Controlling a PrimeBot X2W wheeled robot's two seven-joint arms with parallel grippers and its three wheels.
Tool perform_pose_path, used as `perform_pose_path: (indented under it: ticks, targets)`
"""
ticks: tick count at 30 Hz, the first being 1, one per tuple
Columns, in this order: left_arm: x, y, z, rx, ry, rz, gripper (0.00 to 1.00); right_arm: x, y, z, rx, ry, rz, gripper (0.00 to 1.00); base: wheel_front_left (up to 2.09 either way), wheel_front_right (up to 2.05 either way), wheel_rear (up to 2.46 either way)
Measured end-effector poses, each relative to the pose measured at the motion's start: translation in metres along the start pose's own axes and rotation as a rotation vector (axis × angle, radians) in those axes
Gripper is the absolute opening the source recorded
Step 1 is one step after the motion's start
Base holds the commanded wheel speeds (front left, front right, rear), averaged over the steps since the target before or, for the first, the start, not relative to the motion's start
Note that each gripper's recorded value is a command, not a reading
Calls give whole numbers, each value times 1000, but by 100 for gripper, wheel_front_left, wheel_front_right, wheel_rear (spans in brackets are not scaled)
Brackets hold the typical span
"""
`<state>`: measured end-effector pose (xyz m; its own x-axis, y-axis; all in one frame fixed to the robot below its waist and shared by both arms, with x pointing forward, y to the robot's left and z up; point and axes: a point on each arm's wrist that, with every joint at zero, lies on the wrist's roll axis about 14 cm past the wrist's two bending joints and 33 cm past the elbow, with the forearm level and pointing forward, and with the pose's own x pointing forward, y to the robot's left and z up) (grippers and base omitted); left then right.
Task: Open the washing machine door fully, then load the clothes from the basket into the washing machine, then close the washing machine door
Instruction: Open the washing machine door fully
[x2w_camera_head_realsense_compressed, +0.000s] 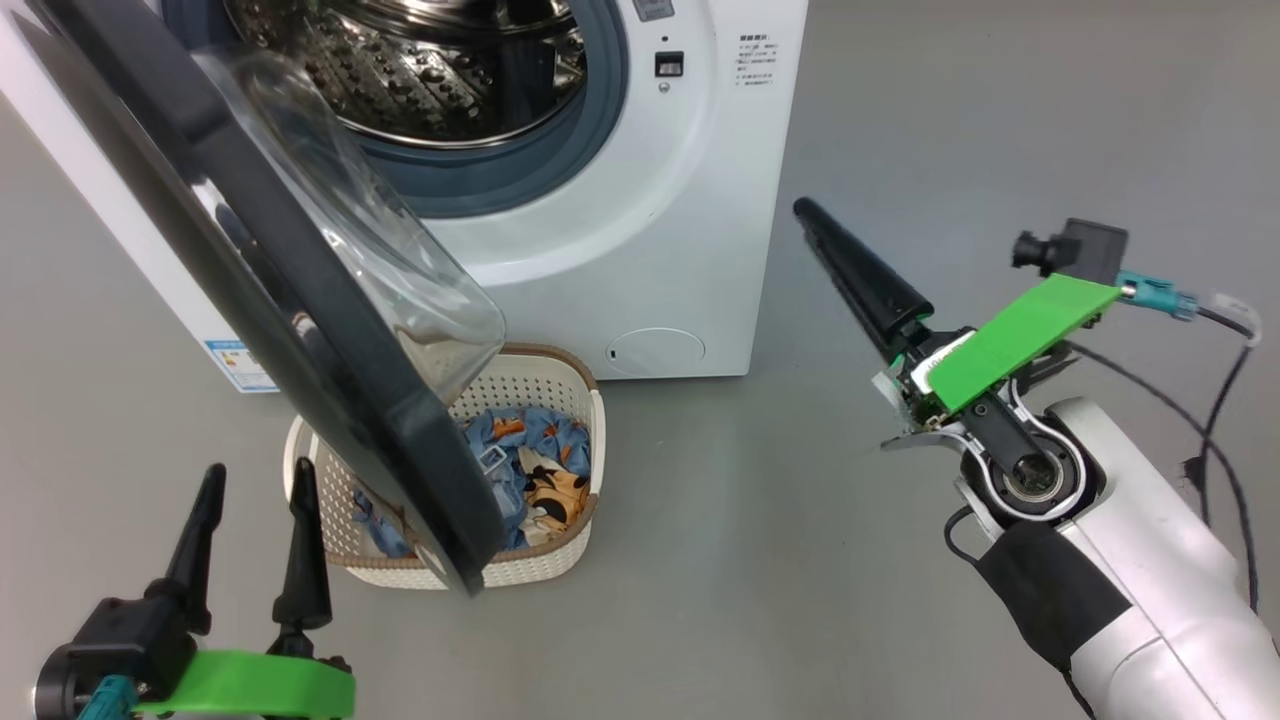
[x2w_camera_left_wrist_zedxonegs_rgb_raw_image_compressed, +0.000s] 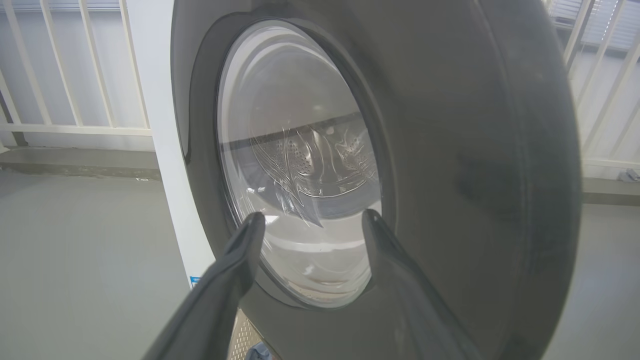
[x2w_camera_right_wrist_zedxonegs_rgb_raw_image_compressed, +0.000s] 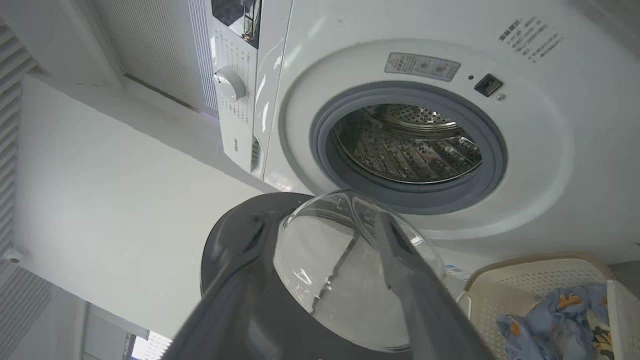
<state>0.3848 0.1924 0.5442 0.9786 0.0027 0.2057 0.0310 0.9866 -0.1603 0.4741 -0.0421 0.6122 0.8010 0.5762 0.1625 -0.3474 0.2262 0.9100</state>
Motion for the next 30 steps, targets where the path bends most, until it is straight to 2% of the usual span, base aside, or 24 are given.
perform_pose_path:
  ticks: [10, 16, 18, 21, 23, 30]
  targets:
    - [0, -2, 1, -1, -4, -6, 100, -14, -9, 41, -350, -272, -44, 100, 0, 0, 0]
    - [1, -2, 2, -2, -7, -5, 100, -20, -23, 49, -532, -289, -98, 100, 0, 0, 0]
    - [1, -1, 3, -7, -9, -3, 100, -23, -22, 62, -596, -322, -110, 100, 0, 0, 0]
    - [3, -3, 3, -8, -10, -7, 100, -29, -16, 80, -666, -385, -116, 100, 0, 0, 0]
    - [3, -3, 3, -9, -11, -10, 100, -33, -15, 79, -695, -402, -118, 100, 0, 0, 0]
    - [2, -4, -1, -13, -2, -10, 100, -69, -40, 80, -774, -436, -221, 100, 0, 0, 0]
